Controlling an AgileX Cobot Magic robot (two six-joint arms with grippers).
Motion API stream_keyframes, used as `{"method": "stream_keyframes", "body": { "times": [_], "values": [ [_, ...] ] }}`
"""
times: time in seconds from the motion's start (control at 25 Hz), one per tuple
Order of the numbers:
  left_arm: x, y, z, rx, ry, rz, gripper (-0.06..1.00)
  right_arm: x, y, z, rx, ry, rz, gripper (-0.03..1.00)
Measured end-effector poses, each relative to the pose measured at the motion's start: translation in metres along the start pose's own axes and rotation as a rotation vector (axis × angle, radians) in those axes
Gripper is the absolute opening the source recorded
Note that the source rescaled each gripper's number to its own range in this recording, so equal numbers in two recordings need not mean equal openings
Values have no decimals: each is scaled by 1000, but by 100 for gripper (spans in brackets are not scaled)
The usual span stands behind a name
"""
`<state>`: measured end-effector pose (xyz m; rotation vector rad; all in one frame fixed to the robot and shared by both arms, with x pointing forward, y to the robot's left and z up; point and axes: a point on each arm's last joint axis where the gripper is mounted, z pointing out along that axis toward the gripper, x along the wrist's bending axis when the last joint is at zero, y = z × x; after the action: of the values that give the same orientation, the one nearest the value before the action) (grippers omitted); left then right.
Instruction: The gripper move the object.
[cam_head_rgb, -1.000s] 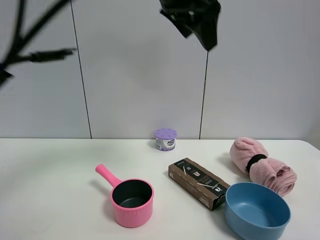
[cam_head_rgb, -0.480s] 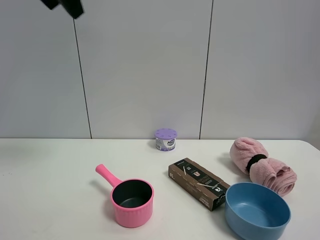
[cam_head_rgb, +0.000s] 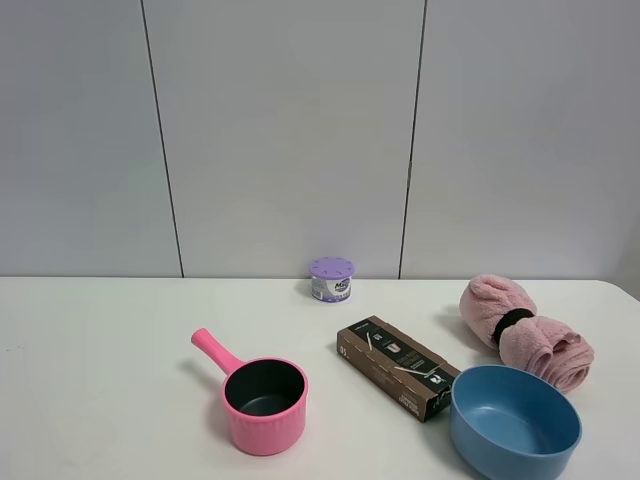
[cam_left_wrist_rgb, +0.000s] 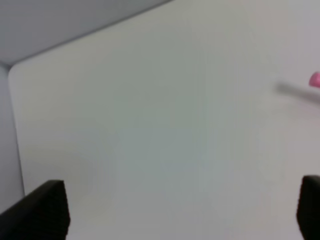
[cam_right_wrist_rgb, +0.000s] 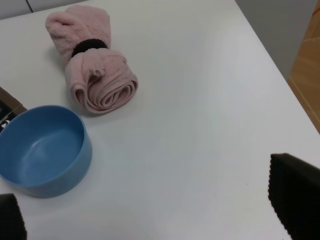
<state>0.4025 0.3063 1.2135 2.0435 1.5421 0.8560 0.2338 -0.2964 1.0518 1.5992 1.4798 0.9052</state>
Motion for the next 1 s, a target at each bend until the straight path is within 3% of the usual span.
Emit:
{"method": "stream_keyframes", "body": {
  "times": [0.2, 0.48, 0.76, 1.0],
  "values": [
    [-21, -65, -37, -88, 7, -95, 100, 0, 0, 0, 0, 0, 0, 100],
    [-55, -145, -58, -218, 16, -177, 100, 0, 0, 0, 0, 0, 0, 100],
    [-74, -192, -53, -294, 15, -248, 100, 0, 0, 0, 0, 0, 0, 100],
    [-85, -216, -33, -293, -25, -289, 100, 0, 0, 0, 0, 0, 0, 100]
  ]
}}
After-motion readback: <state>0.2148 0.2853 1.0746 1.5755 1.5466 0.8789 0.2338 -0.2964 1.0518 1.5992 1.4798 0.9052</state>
